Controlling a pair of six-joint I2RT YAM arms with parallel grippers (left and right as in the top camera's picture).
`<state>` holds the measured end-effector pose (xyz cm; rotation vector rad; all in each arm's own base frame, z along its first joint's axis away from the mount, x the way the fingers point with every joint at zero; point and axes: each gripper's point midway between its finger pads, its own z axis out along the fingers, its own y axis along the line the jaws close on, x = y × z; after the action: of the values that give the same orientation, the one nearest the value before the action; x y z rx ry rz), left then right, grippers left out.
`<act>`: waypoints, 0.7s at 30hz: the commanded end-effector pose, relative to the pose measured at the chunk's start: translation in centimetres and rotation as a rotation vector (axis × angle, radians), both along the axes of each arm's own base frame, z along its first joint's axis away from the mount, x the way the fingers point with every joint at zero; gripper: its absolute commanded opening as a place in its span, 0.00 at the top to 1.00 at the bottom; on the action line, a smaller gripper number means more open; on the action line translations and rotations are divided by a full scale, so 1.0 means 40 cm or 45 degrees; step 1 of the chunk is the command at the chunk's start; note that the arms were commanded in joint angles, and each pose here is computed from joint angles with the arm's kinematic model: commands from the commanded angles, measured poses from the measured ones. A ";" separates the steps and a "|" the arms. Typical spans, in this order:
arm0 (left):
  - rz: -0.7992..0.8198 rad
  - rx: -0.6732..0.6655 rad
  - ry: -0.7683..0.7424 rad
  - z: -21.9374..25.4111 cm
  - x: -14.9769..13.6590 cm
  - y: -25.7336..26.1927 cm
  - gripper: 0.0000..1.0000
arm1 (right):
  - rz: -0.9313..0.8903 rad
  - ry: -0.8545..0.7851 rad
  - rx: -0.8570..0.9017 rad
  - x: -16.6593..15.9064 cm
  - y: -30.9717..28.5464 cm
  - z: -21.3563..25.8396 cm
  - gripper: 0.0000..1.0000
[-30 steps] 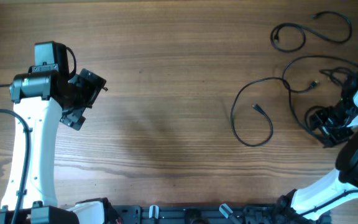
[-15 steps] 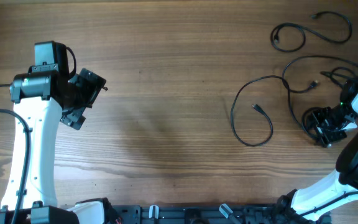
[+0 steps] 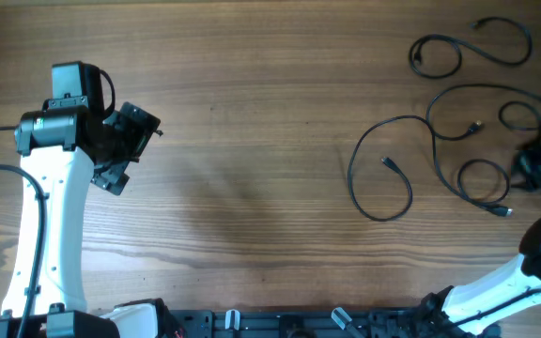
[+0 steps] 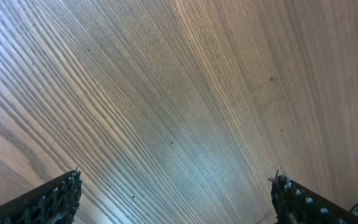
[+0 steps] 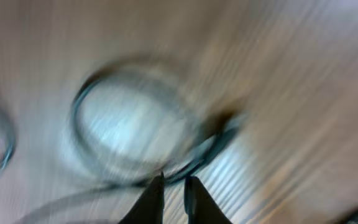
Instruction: Untangle cables
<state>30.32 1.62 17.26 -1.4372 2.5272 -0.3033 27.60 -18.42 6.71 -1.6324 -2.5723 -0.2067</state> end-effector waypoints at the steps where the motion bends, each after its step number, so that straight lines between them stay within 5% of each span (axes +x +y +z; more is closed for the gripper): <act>1: 0.006 -0.002 -0.002 -0.001 0.004 0.002 0.00 | 0.457 -0.181 0.250 0.082 0.199 -0.001 0.50; 6: 0.005 -0.001 -0.004 -0.001 0.005 0.002 0.00 | 1.015 -0.266 0.296 0.170 0.534 -0.002 0.47; 9: 0.005 -0.001 -0.005 0.000 0.006 0.002 0.00 | 1.211 -0.271 0.307 0.161 0.661 -0.004 0.26; 11: 0.005 -0.001 -0.010 0.000 0.008 0.003 0.00 | 1.385 -0.183 0.186 0.125 0.729 -0.037 0.26; 18: 0.005 -0.001 -0.009 0.000 0.007 0.003 0.00 | 1.557 -0.109 -0.071 0.083 0.798 -0.113 0.20; 21: 0.005 -0.001 -0.008 0.000 0.007 0.003 0.00 | 1.480 -0.045 -0.114 0.056 0.775 -0.142 0.29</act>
<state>30.56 1.64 17.33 -1.4317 2.5192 -0.3082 30.58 14.22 2.42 0.1457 -3.0741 -0.1485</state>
